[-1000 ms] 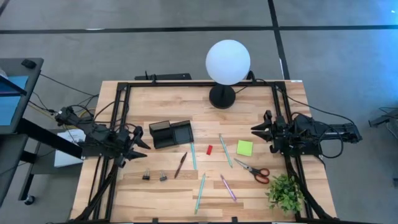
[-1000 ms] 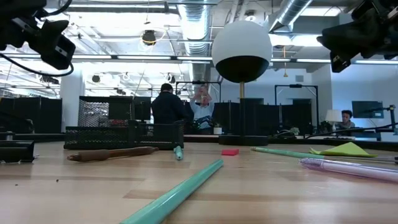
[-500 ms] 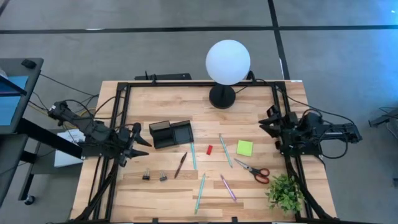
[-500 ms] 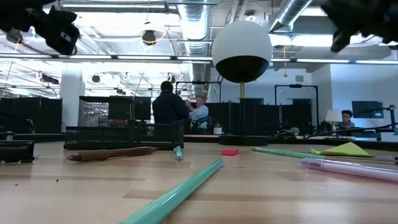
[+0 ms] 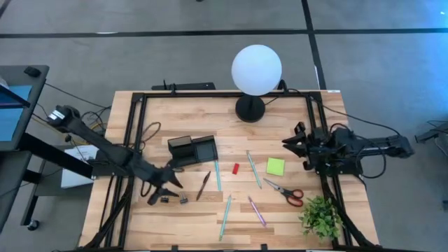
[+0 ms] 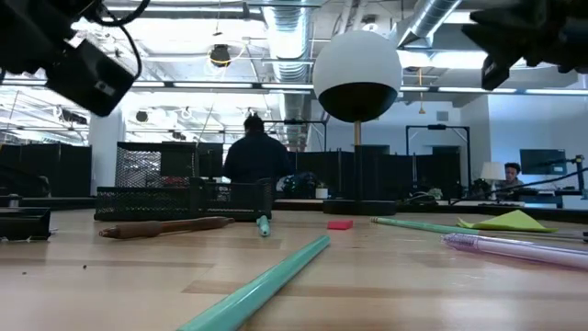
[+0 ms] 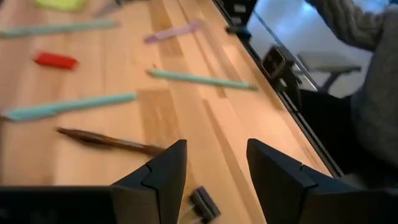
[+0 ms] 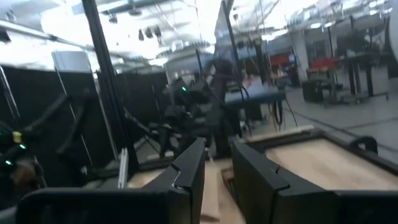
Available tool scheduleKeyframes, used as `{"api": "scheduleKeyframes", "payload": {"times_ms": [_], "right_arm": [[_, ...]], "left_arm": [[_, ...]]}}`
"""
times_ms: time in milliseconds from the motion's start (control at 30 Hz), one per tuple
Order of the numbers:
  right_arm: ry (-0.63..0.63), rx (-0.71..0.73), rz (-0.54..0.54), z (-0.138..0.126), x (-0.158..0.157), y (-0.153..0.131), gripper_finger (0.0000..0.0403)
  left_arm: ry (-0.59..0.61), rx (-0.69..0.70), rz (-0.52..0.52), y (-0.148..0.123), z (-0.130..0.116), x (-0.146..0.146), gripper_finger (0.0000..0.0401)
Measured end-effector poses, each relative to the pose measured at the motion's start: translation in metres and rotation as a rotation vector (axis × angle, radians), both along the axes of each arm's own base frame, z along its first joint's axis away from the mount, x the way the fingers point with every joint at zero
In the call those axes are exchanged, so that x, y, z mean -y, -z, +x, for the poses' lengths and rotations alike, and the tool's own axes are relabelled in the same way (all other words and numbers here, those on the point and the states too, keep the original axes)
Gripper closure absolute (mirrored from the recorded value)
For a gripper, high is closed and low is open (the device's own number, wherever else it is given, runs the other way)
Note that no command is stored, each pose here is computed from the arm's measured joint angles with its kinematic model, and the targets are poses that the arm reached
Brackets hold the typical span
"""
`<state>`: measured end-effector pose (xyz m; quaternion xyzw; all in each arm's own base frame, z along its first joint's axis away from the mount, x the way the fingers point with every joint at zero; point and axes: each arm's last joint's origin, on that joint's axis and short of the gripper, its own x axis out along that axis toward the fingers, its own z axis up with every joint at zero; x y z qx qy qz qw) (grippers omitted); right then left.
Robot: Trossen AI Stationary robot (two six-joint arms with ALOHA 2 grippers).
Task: Pick and place office supplies into organizer
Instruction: Put the right black binder clip into the black desk organizer
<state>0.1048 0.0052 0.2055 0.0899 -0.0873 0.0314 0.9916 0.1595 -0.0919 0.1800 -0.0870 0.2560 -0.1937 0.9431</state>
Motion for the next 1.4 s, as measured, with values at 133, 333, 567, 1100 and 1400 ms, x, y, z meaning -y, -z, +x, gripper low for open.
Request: {"api": "scheduleKeyframes", "payload": {"times_ms": [133, 333, 567, 1100, 1400], "right_arm": [[0.000, -0.072, -0.003, 0.007, 0.000, 0.006, 0.0326], [-0.002, -0.168, 0.016, 0.016, -0.001, 0.016, 0.0326], [-0.006, -0.251, 0.107, 0.022, -0.001, 0.024, 0.0326], [0.001, -0.356, 0.096, 0.030, -0.001, 0.035, 0.0326], [0.001, -0.363, 0.094, 0.030, -0.001, 0.036, 0.0326]], "left_arm": [[0.040, -0.071, 0.017, 0.017, 0.004, 0.014, 0.0237], [0.074, -0.102, 0.040, 0.033, 0.009, 0.029, 0.0237], [-0.029, -0.181, 0.077, 0.052, 0.013, 0.030, 0.0237], [-0.117, -0.251, 0.062, 0.065, 0.015, 0.030, 0.0237], [-0.100, -0.228, 0.031, 0.063, 0.017, 0.032, 0.0237]]}}
